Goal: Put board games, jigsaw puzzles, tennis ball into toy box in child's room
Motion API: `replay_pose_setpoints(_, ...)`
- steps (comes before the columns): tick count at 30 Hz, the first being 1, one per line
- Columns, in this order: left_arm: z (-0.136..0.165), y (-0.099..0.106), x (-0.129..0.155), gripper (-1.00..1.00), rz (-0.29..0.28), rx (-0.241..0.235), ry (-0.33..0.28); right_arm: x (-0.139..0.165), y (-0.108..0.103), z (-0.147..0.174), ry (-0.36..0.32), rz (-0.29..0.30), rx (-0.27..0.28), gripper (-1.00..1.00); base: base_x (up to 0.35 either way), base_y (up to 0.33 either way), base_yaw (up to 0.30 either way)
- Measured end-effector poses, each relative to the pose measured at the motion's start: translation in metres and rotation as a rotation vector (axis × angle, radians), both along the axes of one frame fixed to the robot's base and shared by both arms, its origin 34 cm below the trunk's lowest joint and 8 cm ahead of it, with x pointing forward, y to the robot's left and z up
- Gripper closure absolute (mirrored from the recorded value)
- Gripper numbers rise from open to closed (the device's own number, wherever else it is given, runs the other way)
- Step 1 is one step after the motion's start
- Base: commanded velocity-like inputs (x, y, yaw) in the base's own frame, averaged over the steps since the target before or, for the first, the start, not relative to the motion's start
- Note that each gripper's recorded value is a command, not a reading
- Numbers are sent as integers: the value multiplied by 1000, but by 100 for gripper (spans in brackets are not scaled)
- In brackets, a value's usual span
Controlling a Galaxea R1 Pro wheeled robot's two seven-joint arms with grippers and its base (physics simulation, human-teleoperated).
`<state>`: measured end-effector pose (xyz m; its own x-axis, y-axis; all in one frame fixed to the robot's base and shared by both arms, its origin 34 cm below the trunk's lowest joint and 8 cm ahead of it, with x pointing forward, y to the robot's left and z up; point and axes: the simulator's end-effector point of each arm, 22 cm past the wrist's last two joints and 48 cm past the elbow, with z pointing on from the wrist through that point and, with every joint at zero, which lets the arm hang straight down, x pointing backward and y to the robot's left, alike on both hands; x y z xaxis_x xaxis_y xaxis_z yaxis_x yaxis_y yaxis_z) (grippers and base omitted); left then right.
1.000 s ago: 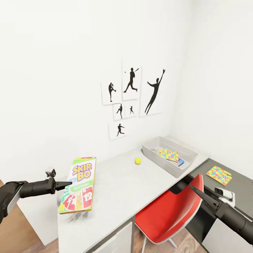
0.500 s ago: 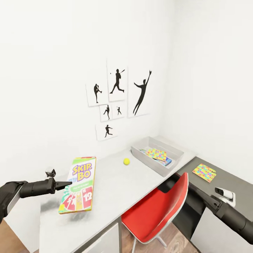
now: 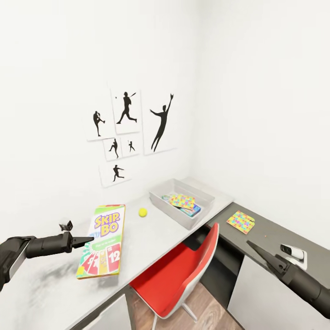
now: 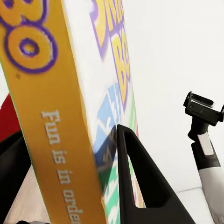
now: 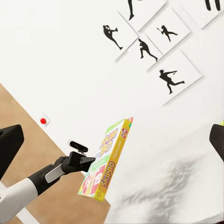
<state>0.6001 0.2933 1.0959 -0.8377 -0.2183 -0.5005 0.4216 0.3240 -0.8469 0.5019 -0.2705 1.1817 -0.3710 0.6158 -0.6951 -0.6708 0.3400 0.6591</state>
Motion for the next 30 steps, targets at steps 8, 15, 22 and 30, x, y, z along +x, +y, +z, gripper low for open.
replay_pose_setpoints(8,0,-1,0,100,-1,0,-1,0,0,0,0,1,0,-100,0,-296,-4)
replay_pose_setpoints(15,3,0,-1,100,0,0,-7,-1,0,2,-6,0,0,-100,36,-293,-125)
replay_pose_setpoints(22,7,0,-2,100,0,0,-15,-3,0,6,-14,1,0,-100,178,-239,-187)
replay_pose_setpoints(30,11,0,-3,100,-1,2,-27,-5,0,9,-23,1,0,-100,242,-164,-170)
